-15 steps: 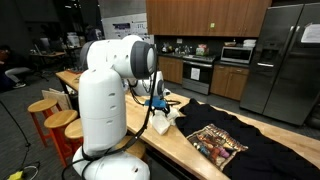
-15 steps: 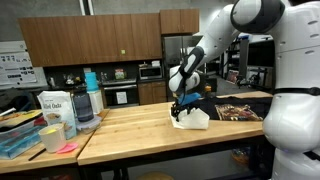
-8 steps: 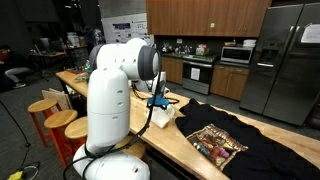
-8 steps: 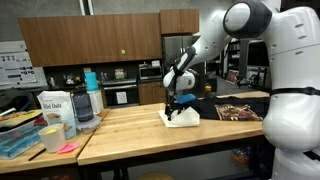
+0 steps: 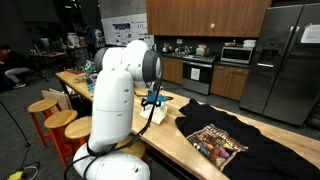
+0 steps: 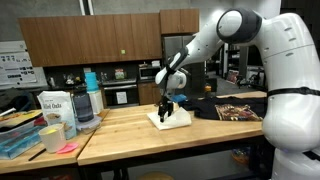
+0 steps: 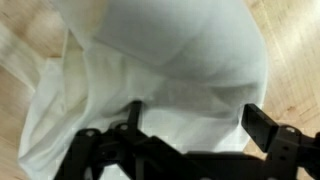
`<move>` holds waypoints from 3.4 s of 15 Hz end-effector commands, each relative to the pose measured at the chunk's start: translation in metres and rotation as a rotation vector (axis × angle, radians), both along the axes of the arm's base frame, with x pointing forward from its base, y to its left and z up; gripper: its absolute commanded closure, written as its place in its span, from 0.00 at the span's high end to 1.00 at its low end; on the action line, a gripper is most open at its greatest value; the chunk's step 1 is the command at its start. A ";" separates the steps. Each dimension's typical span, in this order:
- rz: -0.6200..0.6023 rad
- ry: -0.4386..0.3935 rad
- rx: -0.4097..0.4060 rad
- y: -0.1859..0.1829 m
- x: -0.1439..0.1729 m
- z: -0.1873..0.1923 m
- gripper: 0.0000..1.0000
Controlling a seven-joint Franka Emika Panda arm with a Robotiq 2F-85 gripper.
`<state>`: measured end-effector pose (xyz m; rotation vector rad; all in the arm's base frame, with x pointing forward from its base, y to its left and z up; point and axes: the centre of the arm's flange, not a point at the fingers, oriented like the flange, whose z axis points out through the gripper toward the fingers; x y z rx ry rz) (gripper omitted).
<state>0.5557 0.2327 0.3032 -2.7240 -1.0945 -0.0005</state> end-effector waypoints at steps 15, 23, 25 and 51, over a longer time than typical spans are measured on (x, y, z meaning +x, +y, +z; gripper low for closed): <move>-0.118 -0.355 -0.553 0.043 -0.044 0.067 1.00; -0.178 -0.290 -0.525 0.022 -0.040 0.046 1.00; -0.189 -0.287 -0.521 0.020 -0.042 0.046 1.00; -0.802 -0.533 -0.046 -0.038 -0.081 0.192 1.00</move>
